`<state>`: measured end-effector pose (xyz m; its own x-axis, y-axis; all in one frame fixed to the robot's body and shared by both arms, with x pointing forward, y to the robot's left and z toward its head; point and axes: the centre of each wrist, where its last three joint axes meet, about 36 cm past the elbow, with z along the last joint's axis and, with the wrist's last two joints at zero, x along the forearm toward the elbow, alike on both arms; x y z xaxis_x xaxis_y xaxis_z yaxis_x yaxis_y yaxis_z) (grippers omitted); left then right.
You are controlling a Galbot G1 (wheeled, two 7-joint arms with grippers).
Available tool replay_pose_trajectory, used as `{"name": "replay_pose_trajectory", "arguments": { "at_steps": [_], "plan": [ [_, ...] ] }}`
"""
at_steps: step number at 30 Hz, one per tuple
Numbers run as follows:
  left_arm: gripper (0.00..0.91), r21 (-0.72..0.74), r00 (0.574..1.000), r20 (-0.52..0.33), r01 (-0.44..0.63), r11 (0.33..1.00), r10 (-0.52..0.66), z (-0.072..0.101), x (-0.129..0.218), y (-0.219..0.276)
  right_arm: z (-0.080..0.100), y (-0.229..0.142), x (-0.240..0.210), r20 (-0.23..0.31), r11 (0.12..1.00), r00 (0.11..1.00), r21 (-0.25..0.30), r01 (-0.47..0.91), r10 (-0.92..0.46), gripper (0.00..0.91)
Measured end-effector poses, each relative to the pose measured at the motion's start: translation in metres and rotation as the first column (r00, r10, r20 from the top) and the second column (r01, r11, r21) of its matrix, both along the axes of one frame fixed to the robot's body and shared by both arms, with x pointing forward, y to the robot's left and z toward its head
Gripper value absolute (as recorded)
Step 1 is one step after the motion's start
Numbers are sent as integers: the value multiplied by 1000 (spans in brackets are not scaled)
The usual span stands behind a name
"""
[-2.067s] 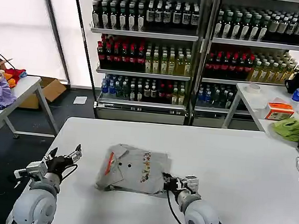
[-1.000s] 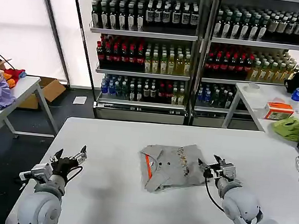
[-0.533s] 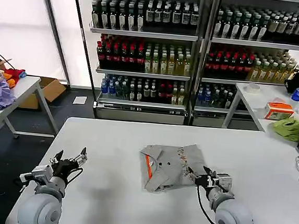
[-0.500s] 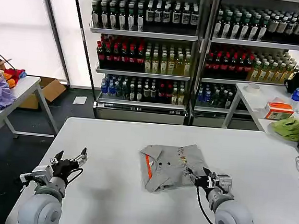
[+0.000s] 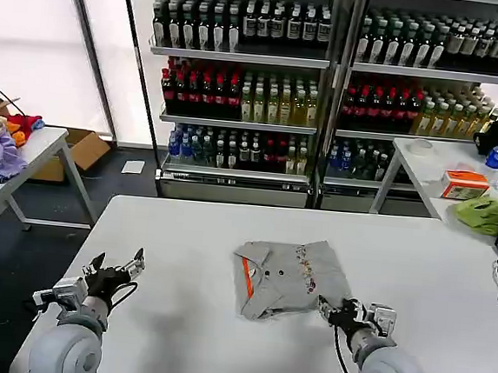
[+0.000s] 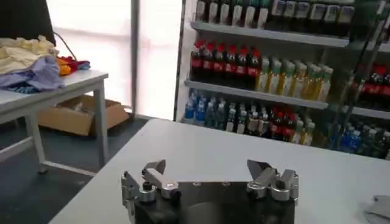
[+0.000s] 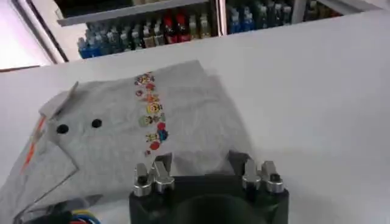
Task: Fold and organize the clothes.
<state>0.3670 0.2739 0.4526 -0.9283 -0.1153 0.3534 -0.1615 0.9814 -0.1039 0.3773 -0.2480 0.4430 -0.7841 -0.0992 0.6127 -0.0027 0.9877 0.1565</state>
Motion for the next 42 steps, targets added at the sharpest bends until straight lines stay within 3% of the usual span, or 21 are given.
{"name": "replay_pose_trajectory", "arguments": {
  "at_steps": [3,4,9,13,18,28,42],
  "plan": [
    [907,-1,1000,1,0,1000,0,0,0,0,6,0,-1,5,1000,1000,23,3,-4,715],
    [907,-2,1000,2,-1,1000,1,1,0,1,9,0,-1,14,1000,1000,30,4,-4,766],
    [907,-14,1000,19,0,1000,0,3,-1,-1,24,2,3,91,999,996,46,-8,4,836],
    [907,-23,999,41,9,1000,-8,5,-4,-5,29,7,15,188,1000,982,21,-13,9,897],
    [907,-15,998,67,11,1000,-10,8,-10,-7,24,18,43,242,1000,970,-17,-2,6,907],
    [907,-6,998,65,5,1000,-5,7,-21,-8,-4,58,91,196,996,979,-74,-41,55,907],
    [907,-6,998,64,6,1000,-5,7,-28,-10,-38,85,122,127,985,987,-155,-81,101,907]
  ]
}}
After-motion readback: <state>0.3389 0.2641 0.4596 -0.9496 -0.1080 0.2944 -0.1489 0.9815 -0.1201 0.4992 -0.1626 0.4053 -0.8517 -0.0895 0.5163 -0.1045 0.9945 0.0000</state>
